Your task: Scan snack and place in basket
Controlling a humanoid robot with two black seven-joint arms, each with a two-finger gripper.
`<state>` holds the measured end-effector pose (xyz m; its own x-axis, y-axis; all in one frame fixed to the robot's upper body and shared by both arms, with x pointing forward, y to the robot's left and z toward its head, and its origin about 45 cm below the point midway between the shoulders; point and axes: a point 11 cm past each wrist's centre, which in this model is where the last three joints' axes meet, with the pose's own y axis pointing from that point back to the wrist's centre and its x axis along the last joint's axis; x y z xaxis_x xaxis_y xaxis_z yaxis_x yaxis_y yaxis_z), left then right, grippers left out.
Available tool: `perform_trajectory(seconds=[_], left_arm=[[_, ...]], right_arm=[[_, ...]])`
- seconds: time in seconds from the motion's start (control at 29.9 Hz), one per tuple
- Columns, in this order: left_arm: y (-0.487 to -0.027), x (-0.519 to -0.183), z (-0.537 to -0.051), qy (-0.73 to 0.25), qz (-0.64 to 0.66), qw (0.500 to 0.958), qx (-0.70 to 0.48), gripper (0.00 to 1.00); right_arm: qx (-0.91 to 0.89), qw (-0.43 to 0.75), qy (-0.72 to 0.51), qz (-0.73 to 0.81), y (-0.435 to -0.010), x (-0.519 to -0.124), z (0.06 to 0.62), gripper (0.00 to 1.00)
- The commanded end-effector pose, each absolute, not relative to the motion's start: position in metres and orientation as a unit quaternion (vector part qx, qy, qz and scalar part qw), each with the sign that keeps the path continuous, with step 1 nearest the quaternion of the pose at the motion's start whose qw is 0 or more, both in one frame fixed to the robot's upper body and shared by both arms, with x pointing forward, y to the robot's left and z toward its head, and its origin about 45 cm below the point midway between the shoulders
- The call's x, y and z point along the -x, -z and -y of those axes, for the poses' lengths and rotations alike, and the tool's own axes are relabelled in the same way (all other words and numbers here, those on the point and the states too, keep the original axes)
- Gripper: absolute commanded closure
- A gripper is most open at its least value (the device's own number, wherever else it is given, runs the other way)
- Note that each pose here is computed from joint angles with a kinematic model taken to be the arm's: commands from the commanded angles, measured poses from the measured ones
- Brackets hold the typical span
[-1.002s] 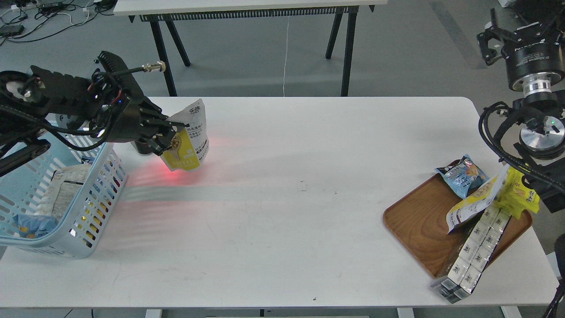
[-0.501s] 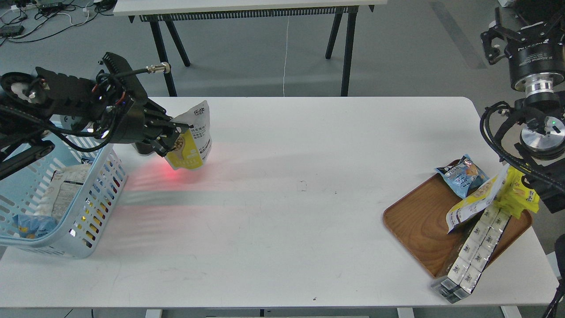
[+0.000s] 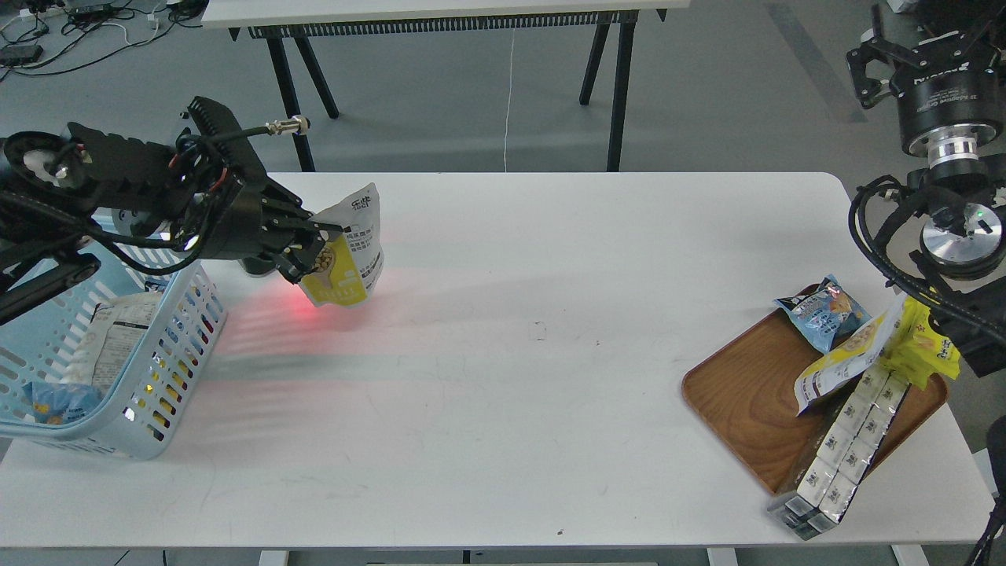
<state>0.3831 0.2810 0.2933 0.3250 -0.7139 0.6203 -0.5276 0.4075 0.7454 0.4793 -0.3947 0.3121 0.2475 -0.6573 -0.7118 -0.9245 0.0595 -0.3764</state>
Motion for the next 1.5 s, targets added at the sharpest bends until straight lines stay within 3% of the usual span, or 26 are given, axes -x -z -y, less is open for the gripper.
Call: perform_trajectory(seconds=[0.0, 0.37, 0.67, 0.9, 1.1, 1.47], left_arm=[[-0.294, -0.383, -0.281, 0.076, 0.576, 0.61, -0.538, 1.0], [-0.341, -0.362, -0.293, 0.047, 0.603, 0.597, -0.526, 1.0], [-0.389, -0.335, -0.369, -0.032, 0.545, 0.63, -0.552, 1.0], [-0.411, -0.318, -0.427, -0.072, 0.509, 0.602, -0.611, 1.0], [-0.417, -0.318, -0.465, -0.108, 0.477, 0.591, -0.642, 1.0], [-0.37, -0.307, -0.489, -0.084, 0.408, 0.617, -0.667, 1.0]], right_arm=[[0.668, 0.422, -0.158, -0.593, -0.312, -0.479, 0.395, 0.01], [0.669, 0.425, -0.158, -0.59, -0.314, -0.481, 0.392, 0.01], [0.666, 0.427, -0.163, -0.589, -0.31, -0.481, 0.389, 0.01], [0.665, 0.426, -0.165, -0.591, -0.308, -0.48, 0.389, 0.01], [0.665, 0.426, -0.165, -0.591, -0.308, -0.48, 0.389, 0.01], [0.666, 0.424, -0.164, -0.592, -0.308, -0.481, 0.39, 0.01]])
